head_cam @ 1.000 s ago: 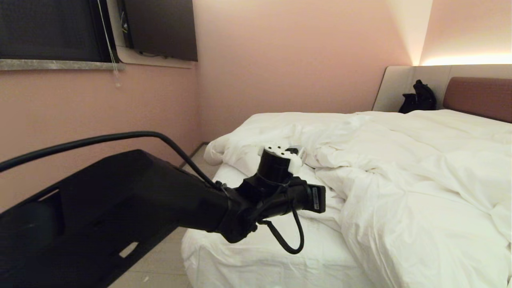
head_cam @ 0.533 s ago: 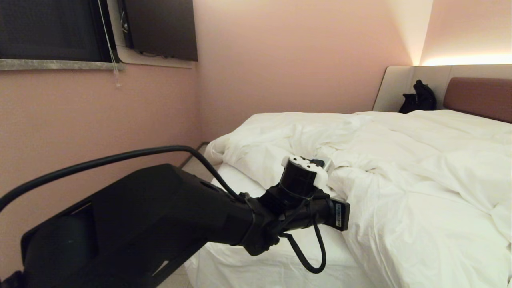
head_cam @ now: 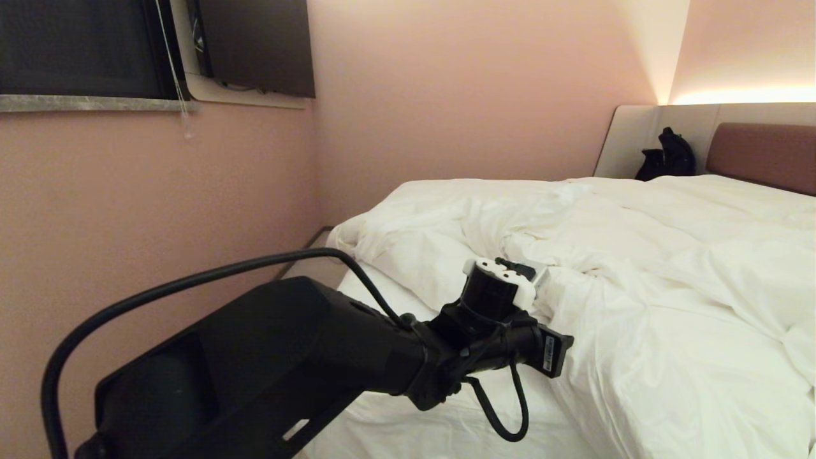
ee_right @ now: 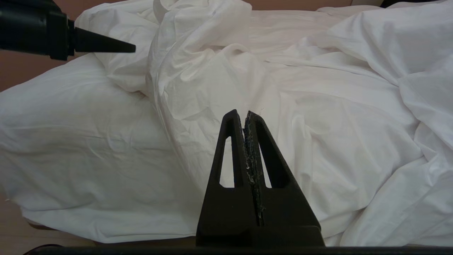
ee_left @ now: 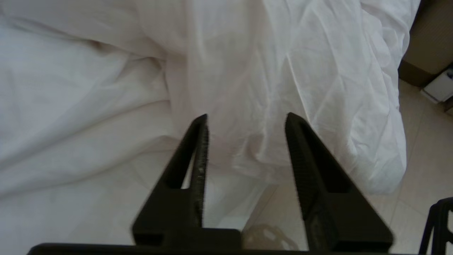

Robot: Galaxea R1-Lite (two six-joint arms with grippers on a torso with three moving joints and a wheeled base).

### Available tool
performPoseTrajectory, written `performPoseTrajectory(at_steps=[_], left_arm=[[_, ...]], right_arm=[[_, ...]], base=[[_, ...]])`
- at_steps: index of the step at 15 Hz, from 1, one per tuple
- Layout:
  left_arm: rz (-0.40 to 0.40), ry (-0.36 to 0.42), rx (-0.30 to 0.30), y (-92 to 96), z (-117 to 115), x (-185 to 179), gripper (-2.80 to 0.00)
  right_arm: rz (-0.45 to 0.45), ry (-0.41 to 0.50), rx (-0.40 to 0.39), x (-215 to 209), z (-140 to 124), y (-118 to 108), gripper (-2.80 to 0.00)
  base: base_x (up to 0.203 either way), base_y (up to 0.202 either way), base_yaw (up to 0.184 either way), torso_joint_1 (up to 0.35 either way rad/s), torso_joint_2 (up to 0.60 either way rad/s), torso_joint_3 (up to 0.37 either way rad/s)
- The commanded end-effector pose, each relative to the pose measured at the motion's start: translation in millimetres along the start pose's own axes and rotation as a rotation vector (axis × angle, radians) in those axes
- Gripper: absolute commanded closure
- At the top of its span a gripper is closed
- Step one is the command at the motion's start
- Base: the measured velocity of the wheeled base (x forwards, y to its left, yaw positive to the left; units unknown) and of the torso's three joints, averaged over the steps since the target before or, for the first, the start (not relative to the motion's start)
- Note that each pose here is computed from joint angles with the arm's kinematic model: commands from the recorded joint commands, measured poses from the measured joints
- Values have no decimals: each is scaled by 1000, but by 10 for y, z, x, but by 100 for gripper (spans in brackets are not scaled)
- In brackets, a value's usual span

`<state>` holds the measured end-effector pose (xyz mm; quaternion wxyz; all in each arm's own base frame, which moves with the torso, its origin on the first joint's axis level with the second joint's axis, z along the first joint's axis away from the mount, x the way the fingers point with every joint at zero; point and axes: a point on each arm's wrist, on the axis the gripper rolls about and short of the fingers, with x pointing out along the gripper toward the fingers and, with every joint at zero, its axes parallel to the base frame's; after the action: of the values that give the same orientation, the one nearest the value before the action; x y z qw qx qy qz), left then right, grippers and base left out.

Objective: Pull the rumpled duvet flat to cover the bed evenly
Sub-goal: Flatten the corners of the folded blanket

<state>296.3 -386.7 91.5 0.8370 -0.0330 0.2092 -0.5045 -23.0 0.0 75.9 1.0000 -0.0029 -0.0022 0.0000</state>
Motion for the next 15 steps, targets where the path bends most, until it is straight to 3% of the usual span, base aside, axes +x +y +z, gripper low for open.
performPoseTrajectory(at_steps=[1,4,9,15], left_arm=[[-11,-2,21,-14,-75,63,-280],[-44,-90,78,-64,-137,191,-280],[-88,-113,96,-234,-146,342,-280],[-85,-102,93,-183,-268,606,-280]], right_arm=[[0,0,0,0,3,0,0],[1,1,0,1,1,0,0],[2,0,0,0,3,0,0],[0,1,0,2,-1,0,0]], base=[[0,0,0,0,0,0],[0,0,0,0,0,0],[0,0,0,0,0,0],[0,0,0,0,0,0]])
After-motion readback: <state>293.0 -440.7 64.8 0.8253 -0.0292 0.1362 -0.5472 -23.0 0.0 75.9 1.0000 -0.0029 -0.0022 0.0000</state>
